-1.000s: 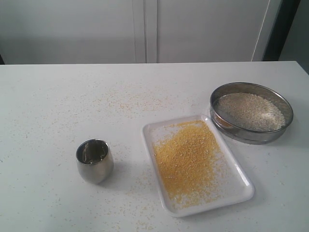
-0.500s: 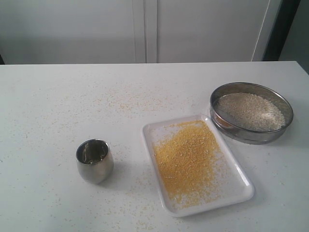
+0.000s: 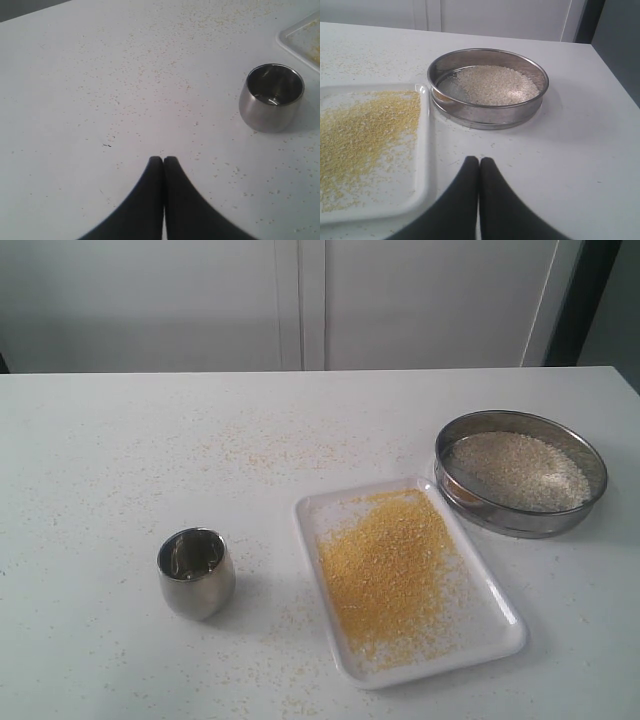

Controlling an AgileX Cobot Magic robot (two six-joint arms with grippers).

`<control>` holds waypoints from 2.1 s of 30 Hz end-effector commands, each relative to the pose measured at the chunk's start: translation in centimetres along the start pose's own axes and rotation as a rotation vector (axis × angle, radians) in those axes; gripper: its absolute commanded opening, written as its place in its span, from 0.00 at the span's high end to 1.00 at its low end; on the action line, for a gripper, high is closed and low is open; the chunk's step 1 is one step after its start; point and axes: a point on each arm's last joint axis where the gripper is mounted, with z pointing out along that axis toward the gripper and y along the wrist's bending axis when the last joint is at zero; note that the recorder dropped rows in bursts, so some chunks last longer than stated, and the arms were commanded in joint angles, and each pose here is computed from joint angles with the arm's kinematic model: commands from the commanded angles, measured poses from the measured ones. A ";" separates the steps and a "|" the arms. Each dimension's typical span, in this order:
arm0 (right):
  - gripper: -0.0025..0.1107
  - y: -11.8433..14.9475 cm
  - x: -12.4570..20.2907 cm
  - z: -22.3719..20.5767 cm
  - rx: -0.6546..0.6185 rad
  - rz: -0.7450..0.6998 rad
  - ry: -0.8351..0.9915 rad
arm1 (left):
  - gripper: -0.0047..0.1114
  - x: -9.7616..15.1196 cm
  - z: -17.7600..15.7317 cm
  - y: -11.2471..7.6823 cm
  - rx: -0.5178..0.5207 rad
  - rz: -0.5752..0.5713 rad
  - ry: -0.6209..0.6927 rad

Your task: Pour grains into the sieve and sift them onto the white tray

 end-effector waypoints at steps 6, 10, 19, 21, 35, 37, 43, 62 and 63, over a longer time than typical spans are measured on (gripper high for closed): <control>0.98 0.0 0.0 0.0 0.005 0.002 -0.014 | 0.96 0.5 -1.4 -0.9 0.030 0.042 -0.077; 0.98 0.0 0.0 0.0 0.005 0.002 -0.014 | 0.96 0.8 -2.1 -1.1 0.012 0.061 -0.123; 0.98 0.0 0.0 0.0 0.005 0.002 -0.014 | 0.96 3.7 -1.1 -1.5 -0.023 0.017 -0.180; 0.98 0.0 0.0 0.0 0.005 0.002 -0.014 | 0.96 4.2 -0.8 -1.4 -0.046 0.007 -0.216; 0.98 0.0 0.0 0.0 0.005 0.002 -0.014 | 0.96 8.3 2.3 -1.7 -0.047 -0.028 -0.155; 0.98 0.0 0.0 0.0 0.005 0.002 -0.014 | 0.96 8.7 2.6 -1.8 -0.044 -0.032 -0.141; 0.98 0.0 0.0 0.0 0.005 0.002 -0.014 | 0.96 8.9 2.7 -1.8 -0.042 -0.031 -0.134; 0.98 0.0 0.0 0.0 0.005 0.002 -0.014 | 0.96 11.0 3.8 -0.6 -0.184 -0.234 -0.060; 0.98 0.0 0.0 0.0 0.005 0.002 -0.014 | 0.96 11.2 3.9 -0.6 -0.185 -0.231 -0.053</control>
